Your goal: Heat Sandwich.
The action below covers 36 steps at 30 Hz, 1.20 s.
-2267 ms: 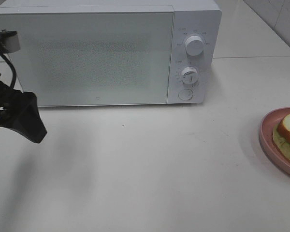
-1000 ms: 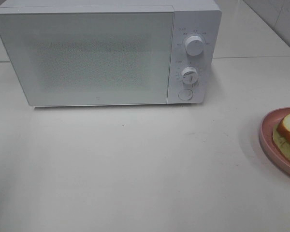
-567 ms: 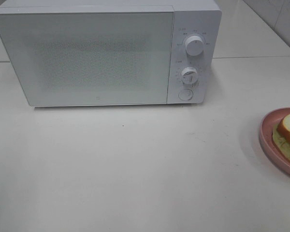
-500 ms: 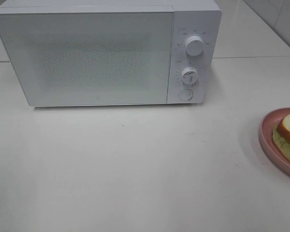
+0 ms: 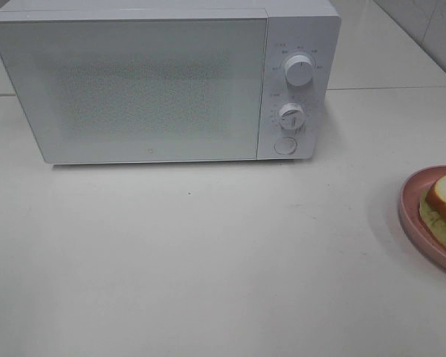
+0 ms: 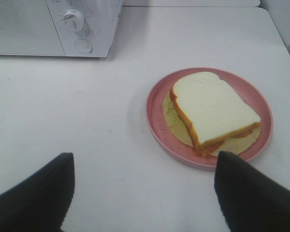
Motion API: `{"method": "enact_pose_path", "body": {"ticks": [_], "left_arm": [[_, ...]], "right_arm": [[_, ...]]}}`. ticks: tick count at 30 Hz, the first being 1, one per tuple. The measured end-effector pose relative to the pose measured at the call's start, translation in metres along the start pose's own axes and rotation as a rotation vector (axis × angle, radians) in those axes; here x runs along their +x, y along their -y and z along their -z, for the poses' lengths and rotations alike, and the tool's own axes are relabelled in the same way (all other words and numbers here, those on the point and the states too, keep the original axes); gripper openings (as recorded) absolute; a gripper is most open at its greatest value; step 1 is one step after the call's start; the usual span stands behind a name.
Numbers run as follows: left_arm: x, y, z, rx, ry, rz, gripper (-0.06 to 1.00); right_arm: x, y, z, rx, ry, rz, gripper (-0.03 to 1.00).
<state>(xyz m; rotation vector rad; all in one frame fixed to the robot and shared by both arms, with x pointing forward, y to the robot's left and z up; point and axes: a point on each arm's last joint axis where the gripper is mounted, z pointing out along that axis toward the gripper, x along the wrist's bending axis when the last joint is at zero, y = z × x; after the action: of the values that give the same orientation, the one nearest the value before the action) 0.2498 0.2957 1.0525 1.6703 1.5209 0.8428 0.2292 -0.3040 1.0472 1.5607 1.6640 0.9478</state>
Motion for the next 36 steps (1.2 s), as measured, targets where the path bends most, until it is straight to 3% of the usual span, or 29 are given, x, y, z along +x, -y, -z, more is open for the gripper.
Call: {"method": "enact_pose_path", "body": {"ticks": [10,36], "left_arm": [[-0.001,0.008,0.013,-0.099,-0.045,0.017,0.99],[-0.001,0.008,0.013,-0.101,-0.045,0.018,0.99]], "right_arm": [[0.000,0.000,0.000,0.000,0.000,0.000,0.77],[0.000,0.000,0.000,0.000,0.000,0.000,0.77]]}}
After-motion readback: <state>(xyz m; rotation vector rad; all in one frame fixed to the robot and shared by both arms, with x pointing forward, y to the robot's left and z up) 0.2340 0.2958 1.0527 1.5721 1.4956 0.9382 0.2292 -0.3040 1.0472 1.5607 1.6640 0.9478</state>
